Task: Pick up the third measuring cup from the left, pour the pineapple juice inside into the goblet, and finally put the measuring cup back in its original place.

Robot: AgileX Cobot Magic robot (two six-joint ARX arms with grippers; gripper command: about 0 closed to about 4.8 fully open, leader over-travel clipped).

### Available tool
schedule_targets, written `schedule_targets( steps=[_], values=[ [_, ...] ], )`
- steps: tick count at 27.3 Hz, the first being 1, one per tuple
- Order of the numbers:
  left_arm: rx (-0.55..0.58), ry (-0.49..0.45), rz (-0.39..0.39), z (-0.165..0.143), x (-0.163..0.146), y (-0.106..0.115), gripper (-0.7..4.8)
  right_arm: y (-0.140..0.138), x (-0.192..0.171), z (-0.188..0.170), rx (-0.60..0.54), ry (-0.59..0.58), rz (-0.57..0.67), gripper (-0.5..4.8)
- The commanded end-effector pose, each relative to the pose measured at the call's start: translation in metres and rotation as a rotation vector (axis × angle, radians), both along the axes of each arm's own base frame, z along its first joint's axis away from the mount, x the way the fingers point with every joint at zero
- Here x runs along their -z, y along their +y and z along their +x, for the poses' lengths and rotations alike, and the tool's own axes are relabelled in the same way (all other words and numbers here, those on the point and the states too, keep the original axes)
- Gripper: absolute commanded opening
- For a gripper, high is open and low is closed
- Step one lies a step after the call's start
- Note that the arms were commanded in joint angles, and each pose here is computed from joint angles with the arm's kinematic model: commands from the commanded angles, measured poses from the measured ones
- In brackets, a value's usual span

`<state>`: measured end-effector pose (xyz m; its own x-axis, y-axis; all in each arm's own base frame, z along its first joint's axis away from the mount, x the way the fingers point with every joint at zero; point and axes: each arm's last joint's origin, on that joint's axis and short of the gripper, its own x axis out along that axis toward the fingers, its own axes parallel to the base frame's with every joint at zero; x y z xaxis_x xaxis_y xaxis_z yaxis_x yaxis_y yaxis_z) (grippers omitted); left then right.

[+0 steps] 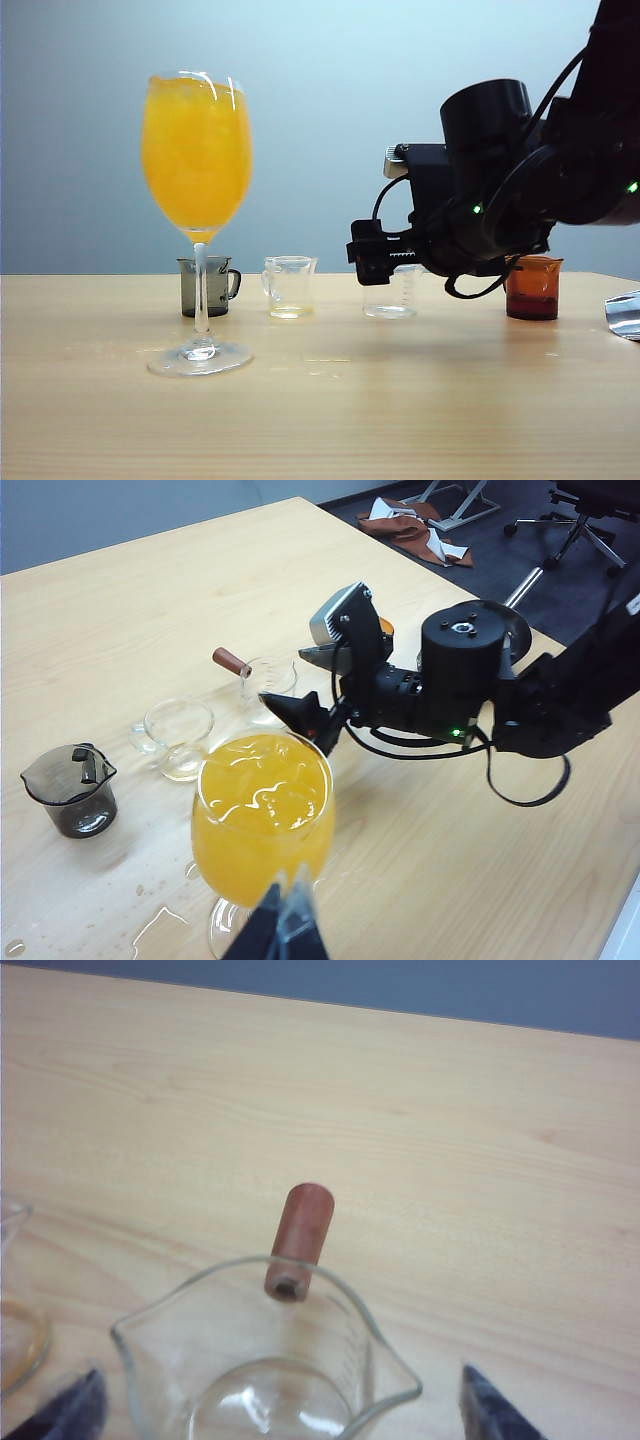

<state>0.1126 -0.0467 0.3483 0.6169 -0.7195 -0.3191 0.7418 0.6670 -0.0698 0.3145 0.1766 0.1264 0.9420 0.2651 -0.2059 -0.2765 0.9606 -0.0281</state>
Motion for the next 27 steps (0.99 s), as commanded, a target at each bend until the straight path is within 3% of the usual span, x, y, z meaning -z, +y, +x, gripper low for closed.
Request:
schedule_targets(
  steps=[1,8,10,12,14,17,19,27],
  values=[
    [0.002,-0.017,-0.003,-0.001,-0.002,0.000,-0.05,-0.002,-0.005,-0.005,-0.011,0.006,0.004,4.79],
    [0.002,-0.017,-0.002,-0.001,-0.002,0.000,-0.05,-0.006,-0.012,-0.015,-0.053,0.077,-0.017,4.74],
    [0.002,-0.017,-0.003,-0.001,-0.002,0.000,-0.05,-0.007,-0.017,-0.017,-0.065,0.108,-0.012,3.50],
    [0.001,-0.018,-0.003,-0.001,-0.003,0.000,-0.05,-0.009,-0.023,-0.020,-0.065,0.136,-0.018,1.70],
    [0.001,-0.017,-0.002,-0.001,-0.002,0.000,-0.05,-0.011,-0.028,-0.024,-0.063,0.164,-0.034,0.65],
    [0.002,-0.018,-0.003,-0.001,-0.003,0.000,-0.05,-0.015,-0.037,-0.030,-0.061,0.202,-0.055,0.43],
    [0.002,-0.018,-0.003,-0.001,-0.003,0.000,-0.05,-0.020,-0.051,-0.038,-0.061,0.234,-0.072,-0.06],
    [0.001,-0.034,-0.007,0.000,-0.004,0.000,-0.05,-0.039,-0.108,-0.072,-0.083,0.205,-0.049,-0.06]
  ],
)
